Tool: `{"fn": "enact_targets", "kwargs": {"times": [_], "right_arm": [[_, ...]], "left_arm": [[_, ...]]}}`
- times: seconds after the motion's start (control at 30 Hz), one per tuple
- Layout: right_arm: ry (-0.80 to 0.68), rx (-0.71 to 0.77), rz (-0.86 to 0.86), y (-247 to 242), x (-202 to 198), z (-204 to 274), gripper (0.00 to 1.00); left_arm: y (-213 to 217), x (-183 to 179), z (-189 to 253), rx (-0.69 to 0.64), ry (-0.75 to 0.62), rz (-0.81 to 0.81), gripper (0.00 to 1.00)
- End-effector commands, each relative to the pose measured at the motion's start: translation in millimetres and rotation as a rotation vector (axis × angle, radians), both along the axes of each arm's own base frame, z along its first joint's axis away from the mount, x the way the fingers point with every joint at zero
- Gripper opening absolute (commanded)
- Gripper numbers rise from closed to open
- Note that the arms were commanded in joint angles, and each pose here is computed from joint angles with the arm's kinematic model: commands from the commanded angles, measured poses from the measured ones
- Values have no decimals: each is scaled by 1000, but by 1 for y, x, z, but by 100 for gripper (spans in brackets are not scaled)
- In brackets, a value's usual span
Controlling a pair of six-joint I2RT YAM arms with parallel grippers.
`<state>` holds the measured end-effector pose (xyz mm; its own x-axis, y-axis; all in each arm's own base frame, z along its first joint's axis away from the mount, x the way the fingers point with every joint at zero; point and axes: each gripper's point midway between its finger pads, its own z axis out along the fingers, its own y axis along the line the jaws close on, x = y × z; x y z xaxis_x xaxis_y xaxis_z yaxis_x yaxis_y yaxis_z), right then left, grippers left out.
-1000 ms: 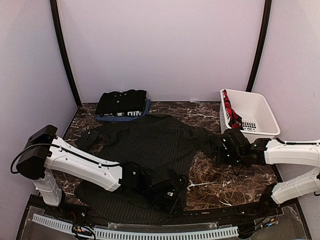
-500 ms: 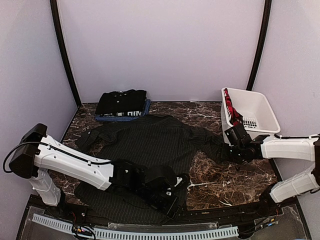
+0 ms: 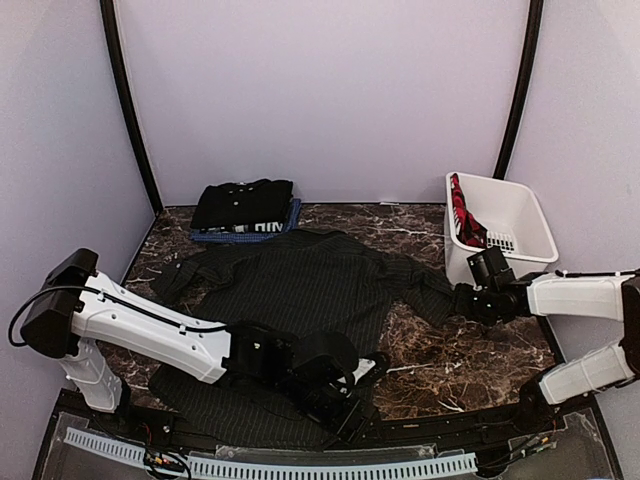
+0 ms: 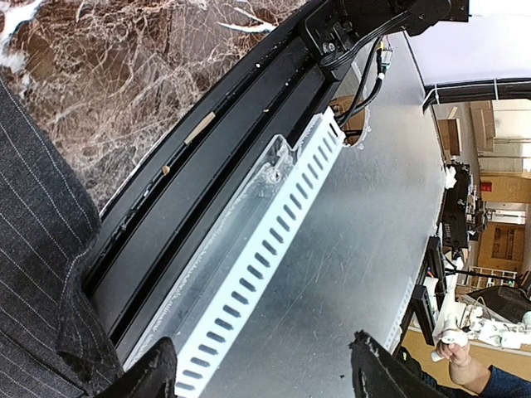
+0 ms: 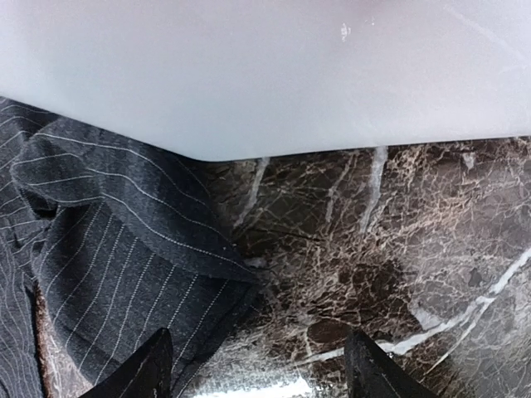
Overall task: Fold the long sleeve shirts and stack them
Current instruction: Smooth out the corner of the shirt at the corner of the board, then pick up the sleeve from the center of the board.
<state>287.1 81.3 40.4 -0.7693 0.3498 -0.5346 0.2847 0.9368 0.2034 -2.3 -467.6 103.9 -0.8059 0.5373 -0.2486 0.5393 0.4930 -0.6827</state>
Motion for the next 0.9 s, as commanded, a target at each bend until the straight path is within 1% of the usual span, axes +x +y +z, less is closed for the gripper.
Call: {"fn": "enact_targets", "kwargs": {"times": [0.0, 0.1, 0.17, 0.3, 0.4, 0.53, 0.6, 0.8, 0.87], "right_arm": [[-59, 31, 45, 6, 7, 12, 67], [-61, 69, 72, 14, 5, 10, 65], [-67, 93, 86, 20, 4, 8, 62], [-73, 115, 109, 34, 5, 6, 58], [-61, 111, 110, 41, 8, 1, 55], [-38, 108, 101, 47, 8, -10, 49], [-27, 103, 92, 47, 7, -14, 44], [-72, 61, 66, 41, 9, 4, 16], [-98, 44, 69, 40, 13, 17, 7]], "left_arm": [[-7, 1, 20, -50, -32, -9, 70], [-5, 9, 26, -52, -67, 27, 70], [-3, 16, 31, -51, -88, 58, 70], [3, 29, 52, -88, -111, 124, 69], [6, 35, 63, -125, -107, 161, 68], [6, 34, 73, -169, -84, 156, 67], [7, 32, 69, -156, -75, 148, 67], [12, 37, 64, -129, -83, 172, 66], [17, 44, 55, -92, -77, 201, 63]]}}
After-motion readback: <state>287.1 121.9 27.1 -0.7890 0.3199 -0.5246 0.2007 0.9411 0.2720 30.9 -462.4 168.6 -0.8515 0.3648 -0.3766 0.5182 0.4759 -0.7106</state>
